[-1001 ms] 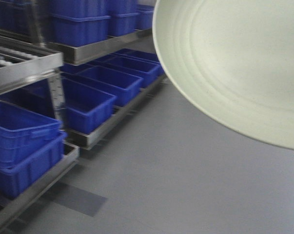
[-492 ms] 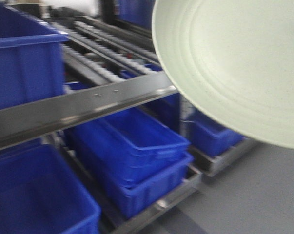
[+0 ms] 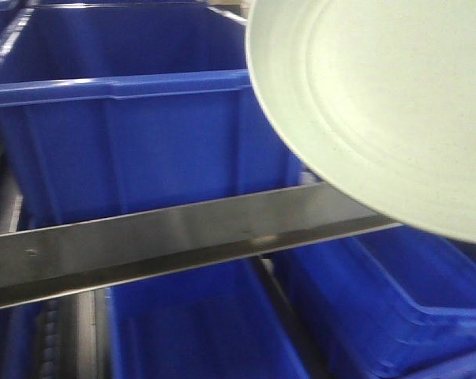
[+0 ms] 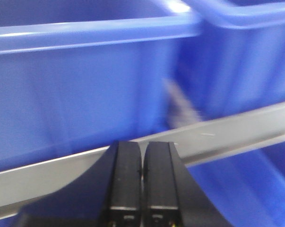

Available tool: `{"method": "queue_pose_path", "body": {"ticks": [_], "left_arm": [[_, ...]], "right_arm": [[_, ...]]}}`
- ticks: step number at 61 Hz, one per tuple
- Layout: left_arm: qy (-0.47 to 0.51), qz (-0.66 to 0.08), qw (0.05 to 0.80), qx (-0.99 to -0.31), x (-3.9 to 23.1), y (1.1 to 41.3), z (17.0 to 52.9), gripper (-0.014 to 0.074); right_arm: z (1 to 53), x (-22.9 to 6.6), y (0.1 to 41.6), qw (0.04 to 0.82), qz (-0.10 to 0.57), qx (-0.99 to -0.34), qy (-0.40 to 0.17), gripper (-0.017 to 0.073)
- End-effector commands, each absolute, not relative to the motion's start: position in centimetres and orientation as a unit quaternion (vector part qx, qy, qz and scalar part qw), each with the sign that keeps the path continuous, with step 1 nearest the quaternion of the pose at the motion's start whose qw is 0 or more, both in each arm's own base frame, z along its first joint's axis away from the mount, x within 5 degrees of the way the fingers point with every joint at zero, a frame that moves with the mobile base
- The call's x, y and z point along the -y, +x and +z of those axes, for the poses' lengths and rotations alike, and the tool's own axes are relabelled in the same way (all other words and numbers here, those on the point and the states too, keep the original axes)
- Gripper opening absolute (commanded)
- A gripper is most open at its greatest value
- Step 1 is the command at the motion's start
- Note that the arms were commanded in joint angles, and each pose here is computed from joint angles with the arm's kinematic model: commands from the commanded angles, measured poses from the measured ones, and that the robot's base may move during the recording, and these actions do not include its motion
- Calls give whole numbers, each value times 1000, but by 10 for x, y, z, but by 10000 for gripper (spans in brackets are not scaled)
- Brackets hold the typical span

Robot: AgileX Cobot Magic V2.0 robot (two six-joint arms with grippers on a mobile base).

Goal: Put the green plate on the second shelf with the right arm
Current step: 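Extend the right gripper with the plate over the blue bin on the shelf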

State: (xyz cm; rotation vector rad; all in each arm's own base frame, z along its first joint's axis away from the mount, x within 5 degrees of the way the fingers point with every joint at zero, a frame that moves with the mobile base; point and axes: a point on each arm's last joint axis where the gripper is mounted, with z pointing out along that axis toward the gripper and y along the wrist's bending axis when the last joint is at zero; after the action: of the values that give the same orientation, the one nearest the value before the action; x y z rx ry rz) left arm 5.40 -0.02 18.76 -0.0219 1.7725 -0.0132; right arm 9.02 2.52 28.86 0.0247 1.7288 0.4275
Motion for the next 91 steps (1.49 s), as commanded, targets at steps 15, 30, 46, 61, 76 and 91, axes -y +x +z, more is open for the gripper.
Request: {"method": "queue_pose_path", "body": {"ticks": [15, 30, 46, 61, 76, 91], "left_arm": [[-10, -4, 656, -755, 0, 55, 182, 124], [-10, -4, 656, -755, 0, 55, 182, 124], [-10, -4, 656, -755, 0, 55, 182, 124], [-10, -4, 656, -755, 0, 55, 182, 124], [-10, -4, 656, -755, 0, 55, 182, 124], [-10, -4, 656, -755, 0, 55, 182, 124]], "right_arm": [[309, -22, 91, 679, 193, -708, 26, 55], [309, -22, 91, 679, 193, -708, 26, 55], [309, -22, 91, 679, 193, -708, 26, 55], [309, -22, 91, 679, 193, -708, 26, 55], [309, -22, 91, 679, 193, -708, 26, 55], [309, -22, 91, 679, 193, -708, 26, 55]]}}
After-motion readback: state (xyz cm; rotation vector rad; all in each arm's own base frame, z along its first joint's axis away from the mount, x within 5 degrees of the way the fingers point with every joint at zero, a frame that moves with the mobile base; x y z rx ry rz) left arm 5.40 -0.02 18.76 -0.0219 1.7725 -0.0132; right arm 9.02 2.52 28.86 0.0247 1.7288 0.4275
